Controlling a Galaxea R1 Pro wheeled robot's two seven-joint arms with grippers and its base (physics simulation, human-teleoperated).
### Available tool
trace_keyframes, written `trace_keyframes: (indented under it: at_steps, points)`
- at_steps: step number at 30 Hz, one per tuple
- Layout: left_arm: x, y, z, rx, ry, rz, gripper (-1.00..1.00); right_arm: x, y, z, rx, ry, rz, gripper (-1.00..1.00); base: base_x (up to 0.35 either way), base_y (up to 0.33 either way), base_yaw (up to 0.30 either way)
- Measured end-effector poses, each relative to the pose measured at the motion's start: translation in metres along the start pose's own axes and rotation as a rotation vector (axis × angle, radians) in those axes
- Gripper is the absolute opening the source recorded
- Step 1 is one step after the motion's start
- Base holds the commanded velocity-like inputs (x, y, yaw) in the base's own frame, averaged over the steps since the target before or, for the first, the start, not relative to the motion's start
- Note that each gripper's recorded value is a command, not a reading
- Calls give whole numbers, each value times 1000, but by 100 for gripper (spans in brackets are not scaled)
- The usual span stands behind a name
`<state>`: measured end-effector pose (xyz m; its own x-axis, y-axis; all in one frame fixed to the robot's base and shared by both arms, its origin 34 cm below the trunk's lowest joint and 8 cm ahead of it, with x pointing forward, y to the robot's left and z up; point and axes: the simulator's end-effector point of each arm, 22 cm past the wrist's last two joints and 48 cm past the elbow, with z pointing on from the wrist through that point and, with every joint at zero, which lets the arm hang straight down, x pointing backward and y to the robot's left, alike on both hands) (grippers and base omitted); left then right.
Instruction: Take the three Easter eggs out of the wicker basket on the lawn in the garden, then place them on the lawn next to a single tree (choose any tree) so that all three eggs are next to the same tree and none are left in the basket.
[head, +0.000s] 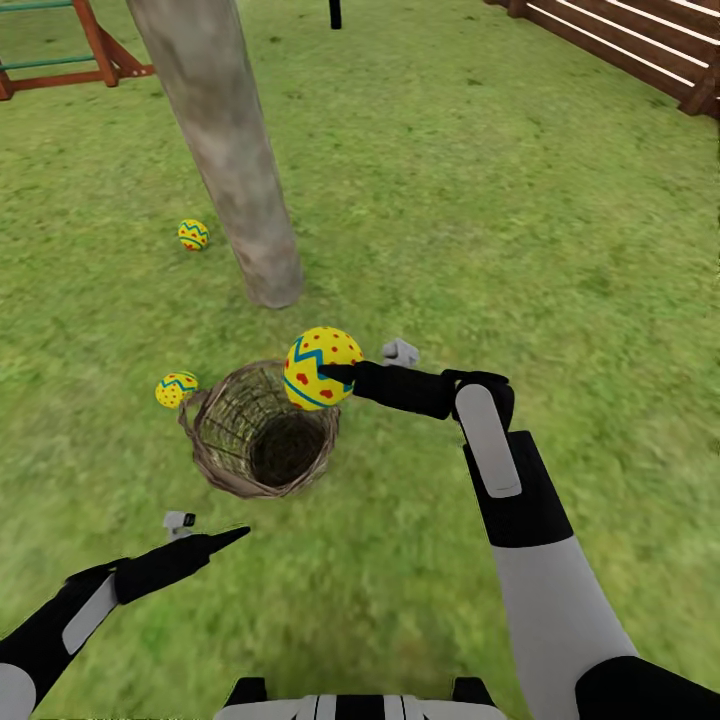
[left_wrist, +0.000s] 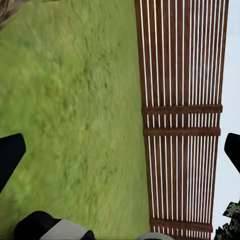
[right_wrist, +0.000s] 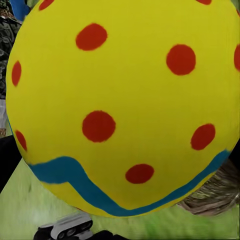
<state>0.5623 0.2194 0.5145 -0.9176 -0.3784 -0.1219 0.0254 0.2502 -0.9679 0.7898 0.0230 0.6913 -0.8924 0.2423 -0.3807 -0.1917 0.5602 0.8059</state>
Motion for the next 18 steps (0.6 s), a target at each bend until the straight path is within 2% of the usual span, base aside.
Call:
trace_keyframes:
  at_steps: [10,18]
  points:
    - [7,0,3,3,21,-5,100,0,1,0,-2,-1,0,-100,-93,-299,0]
    - [7,-1,3,3,20,-5,100,0,1,0,-3,1,-1,-100,-14,-303,0]
